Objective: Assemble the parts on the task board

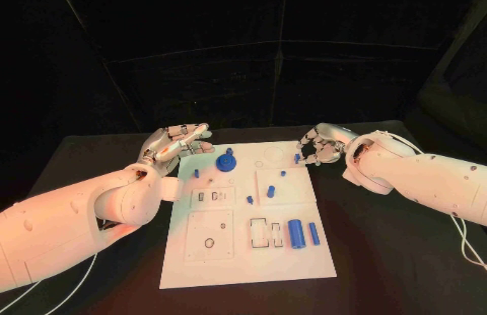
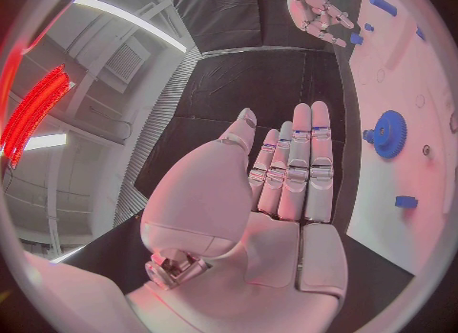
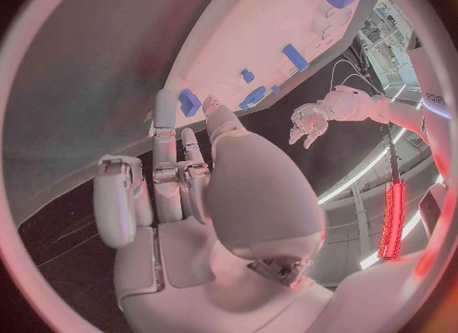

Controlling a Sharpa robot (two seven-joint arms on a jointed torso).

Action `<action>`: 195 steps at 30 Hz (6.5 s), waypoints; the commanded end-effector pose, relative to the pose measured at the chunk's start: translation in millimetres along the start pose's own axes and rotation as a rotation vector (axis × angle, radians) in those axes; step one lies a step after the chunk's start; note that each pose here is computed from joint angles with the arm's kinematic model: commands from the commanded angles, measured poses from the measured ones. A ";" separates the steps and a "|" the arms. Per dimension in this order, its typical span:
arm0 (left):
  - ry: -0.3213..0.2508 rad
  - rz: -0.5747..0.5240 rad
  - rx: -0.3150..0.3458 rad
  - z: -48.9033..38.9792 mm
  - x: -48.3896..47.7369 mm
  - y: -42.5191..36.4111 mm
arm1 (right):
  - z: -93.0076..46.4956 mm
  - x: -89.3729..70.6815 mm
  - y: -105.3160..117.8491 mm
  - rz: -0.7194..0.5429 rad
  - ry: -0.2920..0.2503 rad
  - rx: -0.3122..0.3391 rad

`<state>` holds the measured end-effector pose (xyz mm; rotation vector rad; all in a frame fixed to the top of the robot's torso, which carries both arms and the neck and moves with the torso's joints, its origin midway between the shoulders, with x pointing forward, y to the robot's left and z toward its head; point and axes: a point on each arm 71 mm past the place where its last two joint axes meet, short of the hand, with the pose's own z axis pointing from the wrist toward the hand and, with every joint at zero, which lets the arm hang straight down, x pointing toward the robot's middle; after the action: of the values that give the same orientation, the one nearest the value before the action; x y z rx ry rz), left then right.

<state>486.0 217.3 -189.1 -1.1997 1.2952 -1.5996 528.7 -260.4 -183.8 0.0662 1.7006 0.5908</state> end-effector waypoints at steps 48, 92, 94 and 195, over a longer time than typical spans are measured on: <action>0.014 -0.002 0.004 0.2 0.9 -1.1 | 12.3 11.1 0.2 -0.012 0.056 0.041; -0.002 0.007 0.005 -1.6 -7.0 -3.3 | -17.4 7.7 61.0 -0.028 -0.065 -0.022; -0.006 0.009 0.006 -0.7 -8.7 -3.1 | -16.7 12.5 77.5 -0.022 -0.055 -0.043; -0.022 0.018 0.015 7.2 -12.9 -3.0 | 21.0 130.6 198.4 -0.159 0.231 -0.150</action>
<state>496.5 229.2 -190.7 -1.2043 1.2784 -1.5608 464.8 -34.1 -219.2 -0.2348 1.8375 0.6396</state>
